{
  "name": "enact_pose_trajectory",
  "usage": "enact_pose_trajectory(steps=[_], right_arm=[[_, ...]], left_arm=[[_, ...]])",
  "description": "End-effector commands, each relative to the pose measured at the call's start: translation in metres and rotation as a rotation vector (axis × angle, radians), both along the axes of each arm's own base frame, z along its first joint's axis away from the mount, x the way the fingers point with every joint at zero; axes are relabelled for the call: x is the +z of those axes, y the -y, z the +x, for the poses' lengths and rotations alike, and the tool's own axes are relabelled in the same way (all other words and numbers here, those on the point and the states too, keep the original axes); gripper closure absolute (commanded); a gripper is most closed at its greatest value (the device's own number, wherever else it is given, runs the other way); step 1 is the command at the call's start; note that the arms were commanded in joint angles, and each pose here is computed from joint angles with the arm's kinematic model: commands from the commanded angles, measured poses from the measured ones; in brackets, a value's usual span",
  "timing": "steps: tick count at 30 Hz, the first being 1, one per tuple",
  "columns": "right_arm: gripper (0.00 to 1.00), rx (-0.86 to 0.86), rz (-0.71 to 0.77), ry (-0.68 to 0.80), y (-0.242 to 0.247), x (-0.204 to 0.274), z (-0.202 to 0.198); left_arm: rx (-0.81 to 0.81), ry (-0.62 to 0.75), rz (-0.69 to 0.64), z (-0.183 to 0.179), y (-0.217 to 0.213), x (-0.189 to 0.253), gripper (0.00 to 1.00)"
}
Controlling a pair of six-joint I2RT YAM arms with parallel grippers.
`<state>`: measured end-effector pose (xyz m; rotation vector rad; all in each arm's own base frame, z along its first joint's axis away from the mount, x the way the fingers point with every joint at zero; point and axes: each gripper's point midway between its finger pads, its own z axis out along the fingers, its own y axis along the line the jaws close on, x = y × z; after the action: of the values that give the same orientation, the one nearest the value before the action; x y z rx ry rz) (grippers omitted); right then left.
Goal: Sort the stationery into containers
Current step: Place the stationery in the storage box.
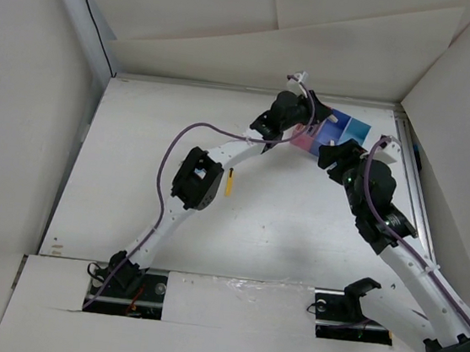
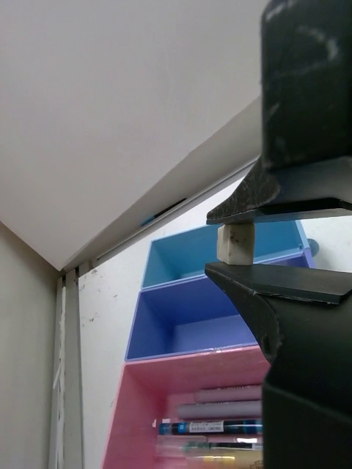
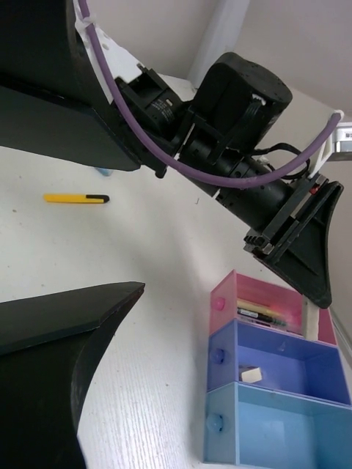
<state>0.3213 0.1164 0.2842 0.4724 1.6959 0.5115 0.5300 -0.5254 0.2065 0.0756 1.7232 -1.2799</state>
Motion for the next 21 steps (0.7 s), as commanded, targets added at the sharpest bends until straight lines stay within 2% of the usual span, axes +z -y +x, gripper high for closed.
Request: enact_pose_trajectory(steps=[1, 11, 16, 18, 21], right_arm=[[0.32, -0.012, 0.027, 0.083, 0.006, 0.031, -0.003], [0.32, -0.013, 0.044, 0.098, 0.008, 0.035, -0.008], [0.32, -0.004, 0.045, 0.098, 0.006, 0.035, -0.008], [0.32, -0.004, 0.045, 0.098, 0.006, 0.035, -0.008], [0.32, -0.004, 0.049, 0.106, 0.008, 0.036, -0.012]], left_arm=[[0.000, 0.111, -0.045, -0.007, 0.012, 0.035, 0.81], [0.001, 0.119, -0.013, -0.009, 0.016, 0.022, 0.73], [0.001, 0.127, -0.008, -0.011, 0.014, 0.025, 0.52], [0.001, 0.127, -0.008, -0.013, 0.011, 0.031, 0.48], [-0.007, 0.150, -0.002, -0.022, 0.005, 0.048, 0.48]])
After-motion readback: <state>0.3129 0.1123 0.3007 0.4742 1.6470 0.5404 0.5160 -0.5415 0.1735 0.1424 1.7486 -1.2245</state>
